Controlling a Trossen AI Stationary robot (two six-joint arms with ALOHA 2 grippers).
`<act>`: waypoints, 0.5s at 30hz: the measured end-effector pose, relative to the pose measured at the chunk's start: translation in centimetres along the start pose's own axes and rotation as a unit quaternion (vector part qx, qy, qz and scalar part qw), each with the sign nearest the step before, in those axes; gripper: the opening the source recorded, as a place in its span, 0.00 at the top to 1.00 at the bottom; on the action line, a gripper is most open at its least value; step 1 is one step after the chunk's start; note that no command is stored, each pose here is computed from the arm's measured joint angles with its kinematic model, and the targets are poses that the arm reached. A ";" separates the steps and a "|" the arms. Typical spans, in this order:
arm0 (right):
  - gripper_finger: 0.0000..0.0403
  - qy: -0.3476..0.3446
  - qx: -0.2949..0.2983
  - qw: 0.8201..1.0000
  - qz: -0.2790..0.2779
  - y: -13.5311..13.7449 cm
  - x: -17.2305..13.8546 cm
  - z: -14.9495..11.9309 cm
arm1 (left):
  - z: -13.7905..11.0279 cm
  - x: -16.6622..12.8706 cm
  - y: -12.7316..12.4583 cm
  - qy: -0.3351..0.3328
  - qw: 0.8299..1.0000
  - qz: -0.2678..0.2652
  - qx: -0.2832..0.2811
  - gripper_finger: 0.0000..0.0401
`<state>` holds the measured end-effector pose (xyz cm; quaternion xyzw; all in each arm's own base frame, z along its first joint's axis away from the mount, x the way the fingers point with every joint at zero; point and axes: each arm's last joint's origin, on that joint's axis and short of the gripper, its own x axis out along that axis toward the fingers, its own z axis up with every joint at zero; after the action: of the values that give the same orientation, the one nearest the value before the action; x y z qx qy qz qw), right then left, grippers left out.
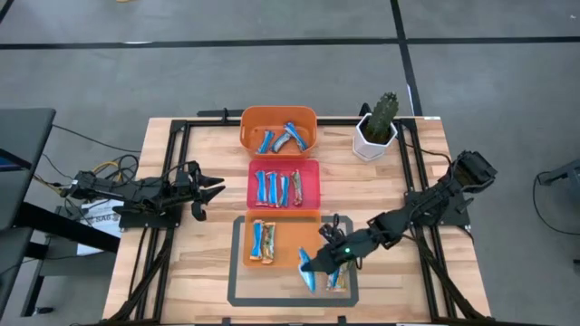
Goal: Pick and place Granola Bars by type
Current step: Put the yellow granola bar into the bottom orange bin
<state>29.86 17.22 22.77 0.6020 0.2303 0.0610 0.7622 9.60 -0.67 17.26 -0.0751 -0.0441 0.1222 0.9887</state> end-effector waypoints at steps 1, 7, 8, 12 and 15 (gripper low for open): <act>0.89 -0.004 -0.004 1.000 0.003 0.2 0.1 0.3 | 0.0 0.0 0.0 0.000 1.000 0.000 0.000 0.74; 0.89 -0.027 -0.025 0.999 0.023 1.8 0.4 1.9 | 0.0 0.0 0.0 0.000 1.000 0.000 0.000 0.74; 0.89 -0.030 -0.029 0.999 0.026 2.0 0.4 2.2 | 0.0 0.0 0.0 0.000 1.000 0.000 0.000 0.74; 0.89 -0.046 -0.038 0.998 0.034 2.6 0.5 3.3 | 0.0 0.0 0.0 0.000 1.000 0.000 0.000 0.74; 0.89 -0.056 -0.036 0.997 0.039 3.0 0.5 4.0 | 0.0 0.0 0.0 0.000 1.000 0.000 0.000 0.74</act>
<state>32.59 14.67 26.14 0.5850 0.1617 0.0652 0.7920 9.60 -0.67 17.26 -0.0751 -0.0441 0.1223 0.9887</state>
